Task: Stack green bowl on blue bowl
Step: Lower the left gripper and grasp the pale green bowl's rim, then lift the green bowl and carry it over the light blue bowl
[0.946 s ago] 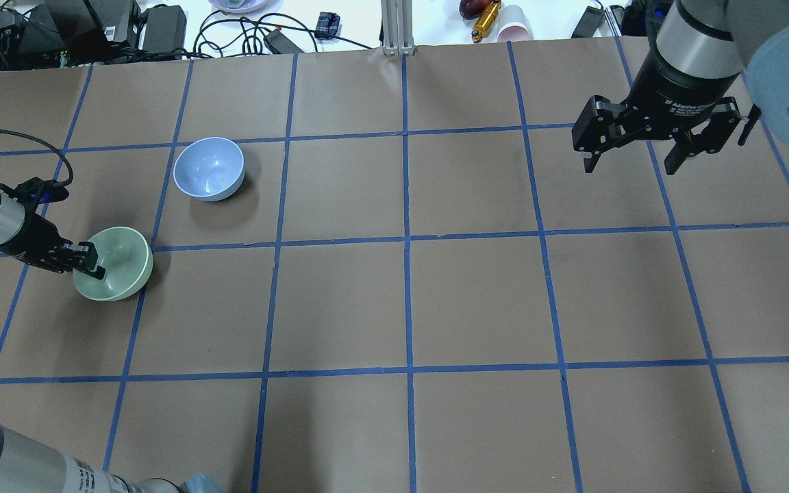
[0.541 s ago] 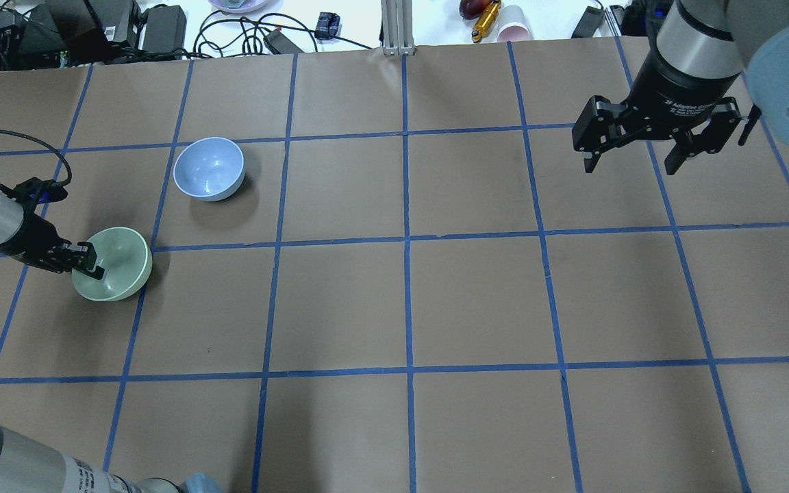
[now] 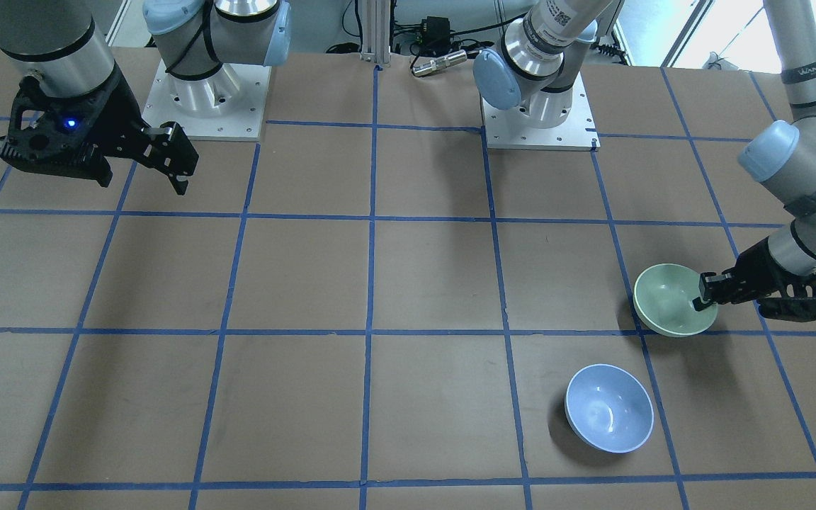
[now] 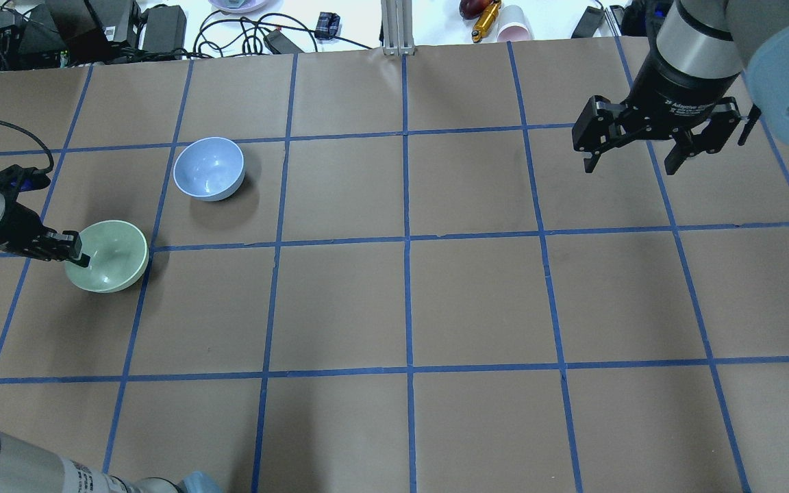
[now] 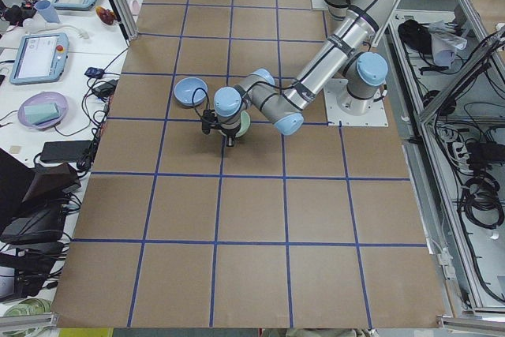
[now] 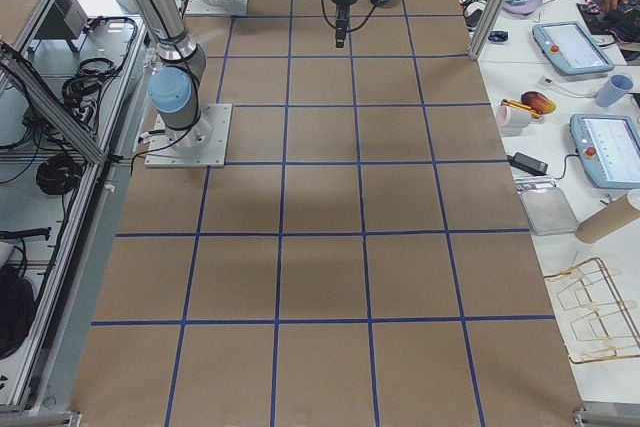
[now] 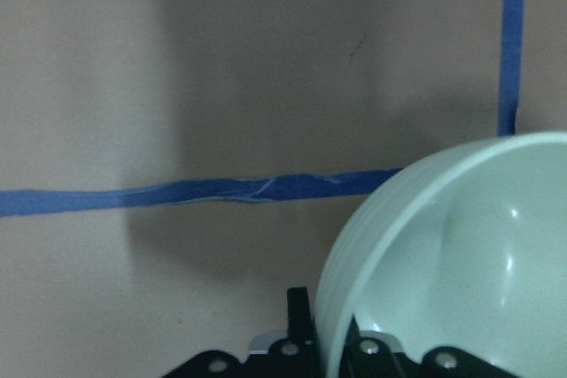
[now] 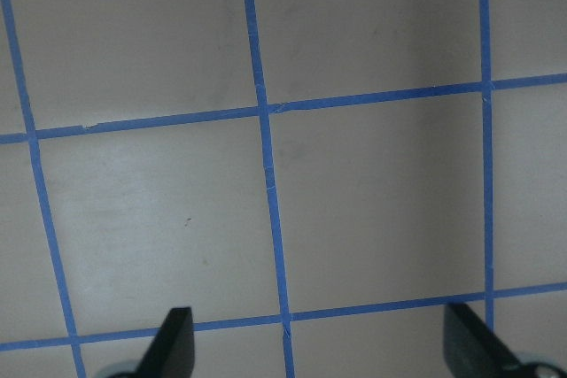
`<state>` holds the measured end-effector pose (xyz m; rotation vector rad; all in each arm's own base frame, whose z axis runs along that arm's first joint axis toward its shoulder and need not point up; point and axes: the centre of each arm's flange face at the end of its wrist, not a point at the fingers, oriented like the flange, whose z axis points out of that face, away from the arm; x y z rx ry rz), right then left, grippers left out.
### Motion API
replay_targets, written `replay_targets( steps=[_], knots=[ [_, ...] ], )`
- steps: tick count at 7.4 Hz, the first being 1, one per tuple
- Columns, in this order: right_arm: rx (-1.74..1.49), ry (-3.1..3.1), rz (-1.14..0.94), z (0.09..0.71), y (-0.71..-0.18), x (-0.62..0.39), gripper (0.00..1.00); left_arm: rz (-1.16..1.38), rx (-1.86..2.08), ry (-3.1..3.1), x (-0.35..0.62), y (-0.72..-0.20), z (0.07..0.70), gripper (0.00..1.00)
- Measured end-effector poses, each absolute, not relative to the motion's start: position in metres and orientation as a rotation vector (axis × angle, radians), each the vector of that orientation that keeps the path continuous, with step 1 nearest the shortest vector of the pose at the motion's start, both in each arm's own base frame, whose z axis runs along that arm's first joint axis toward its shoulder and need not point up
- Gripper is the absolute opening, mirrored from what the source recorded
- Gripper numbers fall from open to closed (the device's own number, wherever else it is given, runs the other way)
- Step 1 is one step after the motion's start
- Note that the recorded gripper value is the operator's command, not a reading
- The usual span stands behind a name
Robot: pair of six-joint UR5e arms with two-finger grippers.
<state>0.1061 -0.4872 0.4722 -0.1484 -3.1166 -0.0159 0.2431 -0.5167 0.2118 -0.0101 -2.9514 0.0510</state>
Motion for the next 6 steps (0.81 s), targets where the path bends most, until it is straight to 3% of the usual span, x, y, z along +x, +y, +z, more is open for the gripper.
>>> replay_targets(
  steps=[6],
  knots=[
    [-0.148,-3.117,-0.016,0.472,-0.487,0.106,1.0,0.154,0.053,-2.792,0.264,-0.548,0.319,0.0]
  ],
)
